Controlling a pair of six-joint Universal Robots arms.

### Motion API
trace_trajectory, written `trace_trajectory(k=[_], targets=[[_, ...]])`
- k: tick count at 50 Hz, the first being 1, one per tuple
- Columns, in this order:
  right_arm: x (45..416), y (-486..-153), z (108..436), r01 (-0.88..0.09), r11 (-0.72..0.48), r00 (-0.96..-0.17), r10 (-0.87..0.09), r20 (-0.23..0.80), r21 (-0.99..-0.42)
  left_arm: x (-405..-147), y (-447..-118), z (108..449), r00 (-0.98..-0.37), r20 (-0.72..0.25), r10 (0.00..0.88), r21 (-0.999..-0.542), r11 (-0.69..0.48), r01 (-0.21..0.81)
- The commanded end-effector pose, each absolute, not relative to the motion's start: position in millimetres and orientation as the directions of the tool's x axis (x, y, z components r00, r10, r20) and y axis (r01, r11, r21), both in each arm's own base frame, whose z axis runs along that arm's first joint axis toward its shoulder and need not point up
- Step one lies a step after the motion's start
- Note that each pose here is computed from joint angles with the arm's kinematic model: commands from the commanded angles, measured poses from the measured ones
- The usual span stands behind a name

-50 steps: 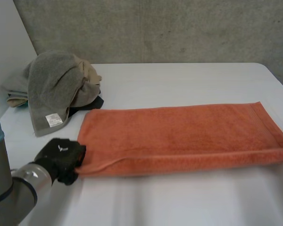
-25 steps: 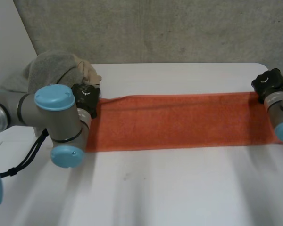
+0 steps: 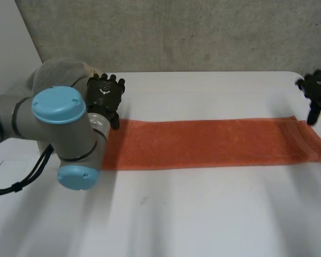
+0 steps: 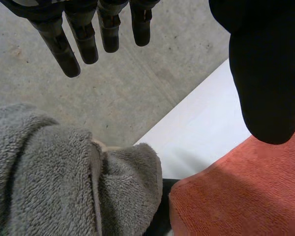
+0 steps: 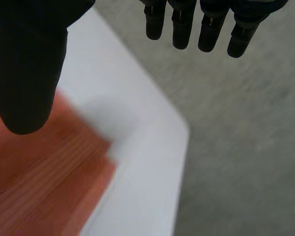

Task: Fold the laundry.

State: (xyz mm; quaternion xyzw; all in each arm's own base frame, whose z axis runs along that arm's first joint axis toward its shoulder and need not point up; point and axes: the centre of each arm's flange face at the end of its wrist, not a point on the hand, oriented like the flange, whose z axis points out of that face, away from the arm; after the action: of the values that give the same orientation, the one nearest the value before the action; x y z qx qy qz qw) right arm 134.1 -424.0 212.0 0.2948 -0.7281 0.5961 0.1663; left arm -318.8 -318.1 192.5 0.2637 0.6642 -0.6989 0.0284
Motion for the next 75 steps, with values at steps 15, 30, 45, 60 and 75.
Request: trace_trajectory(k=[15, 30, 45, 60, 75], targets=[[64.2, -426.4, 121.4, -0.585, 0.27, -0.81, -0.237, 0.536, -0.765, -321.1, -286.6, 179.8, -0.831, -0.412, 0.373, -0.907, -0.081, 0.413], [17.1, -446.8, 168.2, -0.769, 0.267, -0.606, -0.015, 0.795, -0.581, -309.5, -271.8, 220.5, -0.85, -0.398, 0.344, -0.917, -0.14, 0.373], [309.0, -306.5, 192.8, -0.493, -0.578, -0.402, -0.511, 0.76, -0.65, -301.0, -261.0, 229.1, -0.87, -0.353, 0.344, -0.936, -0.127, 0.33], [386.3, -236.5, 121.7, -0.495, -0.501, -0.342, -0.638, 0.689, -0.71, -305.1, -262.0, 223.3, -0.871, -0.343, 0.352, -0.939, -0.126, 0.319], [249.5, -292.3, 148.1, -0.56, 0.112, -0.716, -0.564, 0.411, -0.821, -321.9, -251.3, 218.4, -0.85, -0.345, 0.398, -0.939, -0.141, 0.315]])
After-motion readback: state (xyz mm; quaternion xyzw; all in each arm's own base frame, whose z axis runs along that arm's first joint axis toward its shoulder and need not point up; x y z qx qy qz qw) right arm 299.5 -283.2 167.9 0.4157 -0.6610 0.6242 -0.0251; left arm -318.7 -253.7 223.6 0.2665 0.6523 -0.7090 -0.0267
